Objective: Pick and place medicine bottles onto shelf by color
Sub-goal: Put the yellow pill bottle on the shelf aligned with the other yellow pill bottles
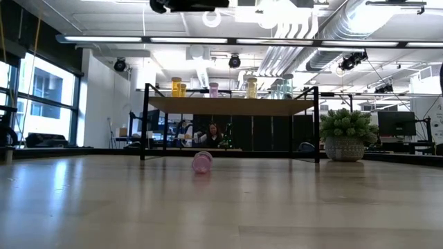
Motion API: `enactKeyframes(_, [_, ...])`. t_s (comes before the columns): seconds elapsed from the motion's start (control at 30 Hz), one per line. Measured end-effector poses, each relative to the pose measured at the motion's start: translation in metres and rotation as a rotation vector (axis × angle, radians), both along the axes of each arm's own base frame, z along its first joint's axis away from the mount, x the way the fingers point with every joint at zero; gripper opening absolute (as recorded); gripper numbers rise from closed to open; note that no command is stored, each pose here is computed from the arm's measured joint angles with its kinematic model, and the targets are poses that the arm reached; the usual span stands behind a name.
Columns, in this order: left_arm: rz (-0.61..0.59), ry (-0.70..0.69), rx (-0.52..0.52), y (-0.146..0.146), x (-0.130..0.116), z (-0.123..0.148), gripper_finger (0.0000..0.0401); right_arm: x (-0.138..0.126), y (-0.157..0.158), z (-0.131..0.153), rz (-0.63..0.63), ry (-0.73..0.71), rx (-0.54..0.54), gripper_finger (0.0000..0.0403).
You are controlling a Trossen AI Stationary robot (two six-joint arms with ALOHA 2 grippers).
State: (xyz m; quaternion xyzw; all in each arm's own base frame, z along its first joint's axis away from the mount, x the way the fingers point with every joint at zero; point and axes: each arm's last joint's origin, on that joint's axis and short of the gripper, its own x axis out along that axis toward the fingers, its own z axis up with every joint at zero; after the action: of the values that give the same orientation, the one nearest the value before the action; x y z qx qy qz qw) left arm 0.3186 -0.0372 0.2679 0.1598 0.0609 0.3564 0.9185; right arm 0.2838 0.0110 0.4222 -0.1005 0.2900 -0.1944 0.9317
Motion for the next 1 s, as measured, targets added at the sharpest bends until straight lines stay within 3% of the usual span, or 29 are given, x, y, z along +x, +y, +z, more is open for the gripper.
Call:
enactKeyframes(0.2, [0.049,0.027,0.055,0.007,-0.013,0.018,0.0212,-0.031,-0.021,0.029,-0.067,-0.127,-0.038,0.0112])
enactKeyframes(0.37, [0.103,0.016,0.062,0.019,-0.027,0.035,0.0212,-0.043,-0.044,0.033,-0.148,-0.141,-0.032,0.0112])
enactKeyframes(0.5, [0.143,0.027,0.009,0.035,-0.041,0.042,0.0212,-0.029,-0.072,0.0,-0.148,-0.087,0.035,0.0112])
enactKeyframes(0.73, [0.13,0.03,-0.188,0.073,-0.064,0.04,0.0211,-0.018,-0.102,-0.054,-0.103,-0.08,0.186,0.0112])
enactKeyframes(1.0, [0.076,0.061,-0.286,0.101,-0.067,0.033,0.0211,0.004,-0.119,-0.086,-0.088,-0.003,0.256,0.0112])
